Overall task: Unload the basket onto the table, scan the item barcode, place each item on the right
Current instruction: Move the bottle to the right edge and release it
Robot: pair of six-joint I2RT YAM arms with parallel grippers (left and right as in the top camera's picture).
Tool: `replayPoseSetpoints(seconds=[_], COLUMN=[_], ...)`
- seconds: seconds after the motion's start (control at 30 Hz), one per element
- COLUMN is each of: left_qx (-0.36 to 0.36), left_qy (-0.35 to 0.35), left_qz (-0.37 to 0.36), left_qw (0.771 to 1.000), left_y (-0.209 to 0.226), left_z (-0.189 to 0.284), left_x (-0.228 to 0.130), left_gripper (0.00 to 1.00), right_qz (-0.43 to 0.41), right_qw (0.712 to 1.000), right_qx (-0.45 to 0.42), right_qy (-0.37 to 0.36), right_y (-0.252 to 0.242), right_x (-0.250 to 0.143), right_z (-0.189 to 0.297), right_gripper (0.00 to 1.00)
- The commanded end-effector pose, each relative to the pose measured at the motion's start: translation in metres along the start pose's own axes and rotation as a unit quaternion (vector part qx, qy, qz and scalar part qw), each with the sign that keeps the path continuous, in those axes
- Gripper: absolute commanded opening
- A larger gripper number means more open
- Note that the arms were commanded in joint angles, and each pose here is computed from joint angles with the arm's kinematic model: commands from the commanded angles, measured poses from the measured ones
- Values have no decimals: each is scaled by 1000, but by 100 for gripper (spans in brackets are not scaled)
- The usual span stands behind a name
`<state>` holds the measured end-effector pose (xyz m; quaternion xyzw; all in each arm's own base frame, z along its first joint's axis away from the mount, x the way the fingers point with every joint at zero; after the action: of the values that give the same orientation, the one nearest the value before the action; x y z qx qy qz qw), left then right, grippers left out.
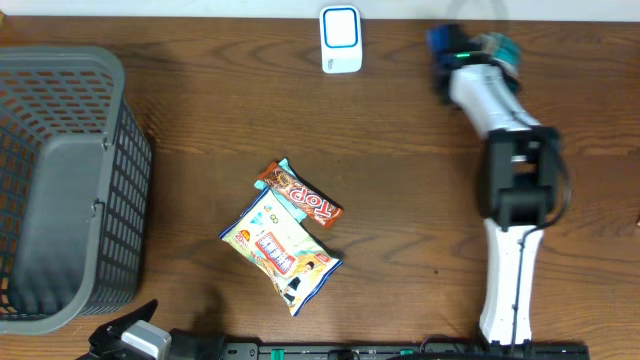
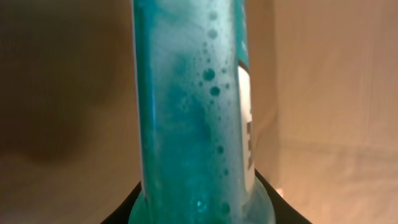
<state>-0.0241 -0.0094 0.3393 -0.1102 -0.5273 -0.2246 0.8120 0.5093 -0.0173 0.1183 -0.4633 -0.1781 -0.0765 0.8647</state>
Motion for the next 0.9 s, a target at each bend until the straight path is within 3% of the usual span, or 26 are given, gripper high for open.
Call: replayPoseSetpoints(seconds=[0.0, 0.13, 0.33, 0.4, 0.47, 0.53, 0.57, 0.87], left_qx=[-5, -5, -5, -5, -5, -5, -5, -5], left_qy=[-5, -5, -5, -5, -5, -5, -5, -5], left_qz=[-3, -3, -3, -3, -3, -3, -3, -3], left_qw=[1000, 1000, 1000, 1000, 1000, 1000, 1000, 1000], left_y=[-1, -1, -1, -1, -1, -1, -1, -1], left_z=[1, 1, 1, 1, 1, 1, 1, 1], left_x=[1, 1, 1, 1, 1, 1, 1, 1], left_gripper=[98, 98, 98, 98, 98, 98, 98, 98], right_qz=[-128, -164, -237, -263, -279, -292, -296, -417], right_qw=[989, 973, 940, 929, 921, 917, 915, 872], right_qx=[22, 73, 98, 103, 105, 100, 99, 74], right_qy=[73, 146, 224, 239, 249, 254, 255, 246], right_y=[-54, -86, -119, -126, -130, -131, -131, -159], right_x=[-9, -36, -73, -80, -84, -86, -85, -66], right_z=[-60, -115, -162, -170, -174, -174, -172, -122], right_gripper=[3, 1, 5, 20, 45, 85, 99, 99])
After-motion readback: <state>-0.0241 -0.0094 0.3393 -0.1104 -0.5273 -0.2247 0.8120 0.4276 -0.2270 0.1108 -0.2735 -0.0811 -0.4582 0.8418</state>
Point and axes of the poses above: each gripper's point midway between its finger pads, its own z axis back along the fingers, its own y axis along the line the jaws close on, x = y × z, the point moved 10 cm from there along z, back along the fingers, and after that the axes turned 8 degrees about -z, right-handed, at the moved point
